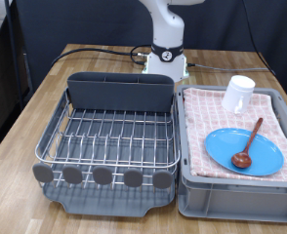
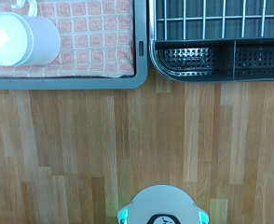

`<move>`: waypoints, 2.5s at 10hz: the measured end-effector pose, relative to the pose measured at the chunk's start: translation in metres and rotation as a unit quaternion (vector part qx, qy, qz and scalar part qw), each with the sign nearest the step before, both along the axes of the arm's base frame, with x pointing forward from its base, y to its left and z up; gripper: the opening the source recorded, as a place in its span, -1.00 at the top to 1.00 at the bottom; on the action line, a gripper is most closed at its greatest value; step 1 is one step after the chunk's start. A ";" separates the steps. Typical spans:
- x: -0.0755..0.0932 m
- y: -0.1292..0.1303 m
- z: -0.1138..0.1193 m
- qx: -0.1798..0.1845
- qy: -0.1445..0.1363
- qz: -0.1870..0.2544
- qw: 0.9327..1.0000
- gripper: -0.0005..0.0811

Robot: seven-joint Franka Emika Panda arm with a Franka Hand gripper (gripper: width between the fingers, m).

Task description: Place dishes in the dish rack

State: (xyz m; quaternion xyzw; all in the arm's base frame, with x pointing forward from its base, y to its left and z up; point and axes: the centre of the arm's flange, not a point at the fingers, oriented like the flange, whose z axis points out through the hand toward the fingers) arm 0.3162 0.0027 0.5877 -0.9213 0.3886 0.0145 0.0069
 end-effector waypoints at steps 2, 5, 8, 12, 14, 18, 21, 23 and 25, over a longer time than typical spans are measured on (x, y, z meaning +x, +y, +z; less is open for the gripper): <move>0.013 0.007 -0.001 0.001 -0.027 -0.027 0.999 -0.98; 0.051 0.035 -0.013 0.014 -0.050 -0.117 0.992 -0.98; 0.087 0.064 -0.019 0.017 -0.057 -0.195 0.979 -0.98; 0.100 0.073 -0.022 0.005 -0.053 -0.177 0.983 -0.98; 0.100 0.088 -0.026 -0.007 -0.057 -0.156 0.986 -0.98; 0.098 0.124 -0.038 -0.016 -0.079 -0.137 0.987 -0.98; 0.106 0.143 -0.054 -0.012 -0.105 -0.131 0.986 -0.98; 0.121 0.154 -0.074 -0.007 -0.114 -0.145 0.983 -0.98; 0.128 0.157 -0.081 -0.003 -0.112 -0.148 0.983 -0.98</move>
